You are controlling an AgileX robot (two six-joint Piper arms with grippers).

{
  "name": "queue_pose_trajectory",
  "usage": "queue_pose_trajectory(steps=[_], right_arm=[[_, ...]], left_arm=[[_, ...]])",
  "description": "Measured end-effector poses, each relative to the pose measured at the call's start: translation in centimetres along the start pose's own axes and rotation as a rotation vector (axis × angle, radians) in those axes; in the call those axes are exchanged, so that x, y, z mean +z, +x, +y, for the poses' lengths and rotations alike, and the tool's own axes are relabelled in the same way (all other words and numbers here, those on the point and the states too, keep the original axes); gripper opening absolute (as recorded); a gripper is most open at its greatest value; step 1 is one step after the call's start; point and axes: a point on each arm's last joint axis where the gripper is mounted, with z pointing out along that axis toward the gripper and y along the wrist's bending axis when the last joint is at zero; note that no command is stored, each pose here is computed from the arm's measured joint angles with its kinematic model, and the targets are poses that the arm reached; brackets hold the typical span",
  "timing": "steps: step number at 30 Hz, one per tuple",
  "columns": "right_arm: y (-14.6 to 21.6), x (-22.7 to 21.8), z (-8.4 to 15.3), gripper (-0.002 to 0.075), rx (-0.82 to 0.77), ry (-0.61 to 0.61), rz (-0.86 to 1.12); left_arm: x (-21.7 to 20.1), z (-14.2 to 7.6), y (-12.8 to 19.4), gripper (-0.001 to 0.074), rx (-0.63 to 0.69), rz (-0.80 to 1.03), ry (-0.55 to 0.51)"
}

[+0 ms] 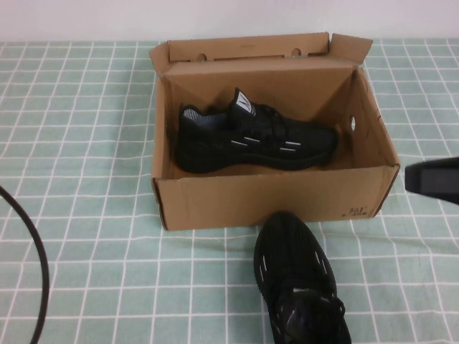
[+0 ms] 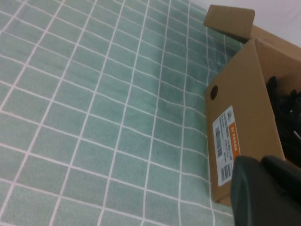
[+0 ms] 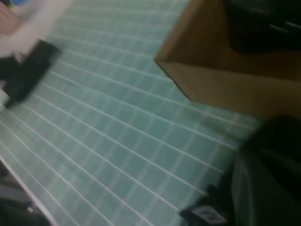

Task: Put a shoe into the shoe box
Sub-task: Pick up the shoe from the table

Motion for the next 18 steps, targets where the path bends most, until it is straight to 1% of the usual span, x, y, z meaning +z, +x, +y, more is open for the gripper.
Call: queue_pose_trajectory(steps=[3, 6, 10, 12, 16, 18], right_arm=[[0.2, 0.6, 0.6, 0.0030, -0.088, 0.064, 0.074], [0.8, 2.0, 2.3, 0.0030, -0.206, 0.054, 0.159], [2.1, 5.0, 4.3, 0.0030, -0.285, 0.024, 0.269], [2.8, 6.6, 5.2, 0.0030, -0.260, 0.049, 0.300], [3.8, 9.2, 6.4, 0.0030, -0.073, 0.084, 0.310], [4.5, 10.3, 6.9, 0.0036, -0.072, 0.077, 0.341]], left_arm=[[0.0, 0.0, 0.1, 0.0002, 0.000, 0.006, -0.003], [0.0, 0.1, 0.2, 0.0002, 0.000, 0.020, -0.008], [0.0, 0.1, 0.2, 0.0002, -0.004, 0.022, -0.007], [0.0, 0.0, 0.2, 0.0002, -0.007, 0.023, -0.005], [0.0, 0.1, 0.2, 0.0002, -0.007, 0.025, -0.006], [0.0, 0.1, 0.2, 0.0002, -0.007, 0.025, -0.006]])
